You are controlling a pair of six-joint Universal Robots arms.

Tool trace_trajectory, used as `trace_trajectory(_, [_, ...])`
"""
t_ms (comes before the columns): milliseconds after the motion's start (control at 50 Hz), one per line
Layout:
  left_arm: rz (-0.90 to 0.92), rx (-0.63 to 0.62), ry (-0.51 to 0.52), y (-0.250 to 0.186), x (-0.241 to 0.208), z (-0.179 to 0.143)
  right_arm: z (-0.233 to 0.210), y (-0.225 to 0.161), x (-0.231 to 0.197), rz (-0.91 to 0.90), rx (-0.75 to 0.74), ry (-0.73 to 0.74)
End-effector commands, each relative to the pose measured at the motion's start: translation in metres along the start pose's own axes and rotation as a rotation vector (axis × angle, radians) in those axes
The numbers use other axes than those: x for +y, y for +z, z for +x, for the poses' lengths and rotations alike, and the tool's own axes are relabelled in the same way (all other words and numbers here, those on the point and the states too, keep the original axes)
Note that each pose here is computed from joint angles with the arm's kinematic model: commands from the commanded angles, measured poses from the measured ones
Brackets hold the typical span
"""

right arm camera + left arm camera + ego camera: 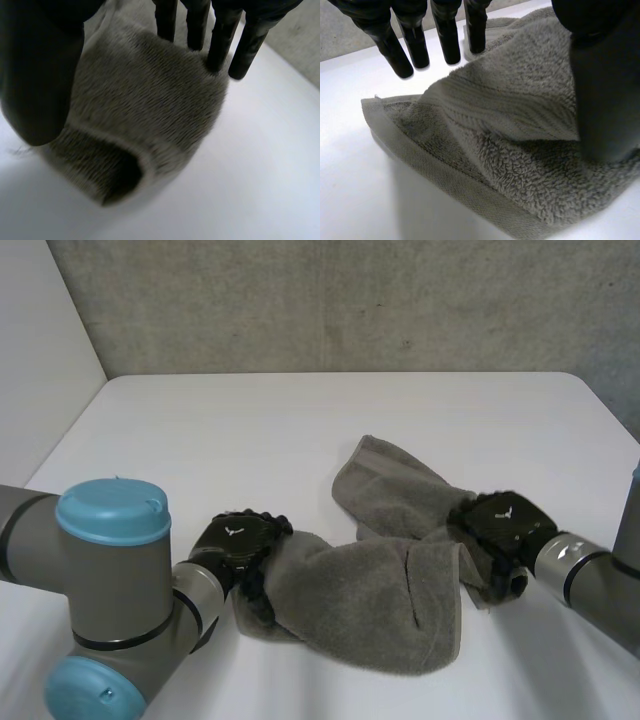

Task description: Fold the towel.

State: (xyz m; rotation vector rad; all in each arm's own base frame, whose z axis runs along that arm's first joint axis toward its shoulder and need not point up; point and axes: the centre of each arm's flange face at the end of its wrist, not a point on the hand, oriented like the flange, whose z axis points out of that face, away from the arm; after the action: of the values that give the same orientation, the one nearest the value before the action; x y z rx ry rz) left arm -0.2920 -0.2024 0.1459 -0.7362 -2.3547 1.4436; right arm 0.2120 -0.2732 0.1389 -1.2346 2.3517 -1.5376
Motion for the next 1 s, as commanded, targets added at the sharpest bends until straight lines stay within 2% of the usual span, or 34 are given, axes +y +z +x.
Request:
trace_trajectory(20, [0.015, 0.0, 0.001, 0.006, -0.001, 0.001, -0.006, 0.015, 0.016, -0.01, -0.001, 0.012])
trace_trajectory(140, [0.031, 0.01, 0.006, 0.002, -0.004, 0.005, 0.007, 0.015, 0.009, 0.044, 0.062, 0.043])
trace_trajectory(180, [0.048, 0.021, 0.008, -0.005, -0.011, 0.009, 0.034, -0.012, -0.025, 0.163, 0.156, 0.108])
trace_trajectory(260, [0.123, 0.019, 0.001, -0.019, -0.033, 0.007, 0.053, -0.042, -0.053, 0.27, 0.234, 0.12])
trace_trajectory(300, [0.205, 0.015, -0.004, -0.038, -0.057, 0.005, 0.058, -0.07, -0.076, 0.333, 0.253, 0.087])
trace_trajectory(360, [0.282, 0.012, -0.011, -0.059, -0.08, 0.002, 0.058, -0.086, -0.086, 0.339, 0.242, 0.071])
trace_trajectory(420, [0.316, 0.03, -0.01, -0.075, -0.093, 0.001, 0.071, -0.129, -0.107, 0.321, 0.261, -0.006])
trace_trajectory(500, [0.295, 0.061, -0.014, -0.075, -0.092, -0.004, 0.068, -0.142, -0.114, 0.294, 0.21, -0.079])
trace_trajectory(600, [0.174, 0.058, -0.027, -0.047, -0.063, -0.014, 0.051, -0.124, -0.11, 0.27, 0.098, -0.081])
trace_trajectory(620, [0.127, 0.048, -0.031, -0.034, -0.051, -0.018, 0.036, -0.111, -0.107, 0.248, 0.028, -0.083])
trace_trajectory(640, [0.089, 0.029, -0.043, -0.02, -0.043, -0.025, 0.036, -0.111, -0.107, 0.248, 0.027, -0.083])
trace_trajectory(680, [0.067, 0.006, -0.054, -0.007, -0.038, -0.034, 0.004, -0.086, -0.1, 0.186, -0.094, -0.09])
trace_trajectory(700, [0.067, 0.006, -0.055, -0.007, -0.038, -0.034, 0.003, -0.086, -0.1, 0.185, -0.094, -0.09])
trace_trajectory(740, [0.049, -0.049, -0.083, 0.028, -0.035, -0.06, -0.017, -0.059, -0.089, 0.097, -0.137, -0.103])
trace_trajectory(820, [0.092, -0.101, -0.075, 0.071, -0.049, -0.092, -0.026, -0.034, -0.084, 0.056, -0.127, -0.109])
trace_trajectory(880, [0.15, -0.117, -0.062, 0.093, -0.064, -0.103, -0.022, -0.002, -0.084, 0.089, -0.046, -0.084])
trace_trajectory(1000, [0.221, -0.133, -0.047, 0.11, -0.081, -0.111, -0.014, 0.009, -0.087, 0.132, 0.025, -0.024])
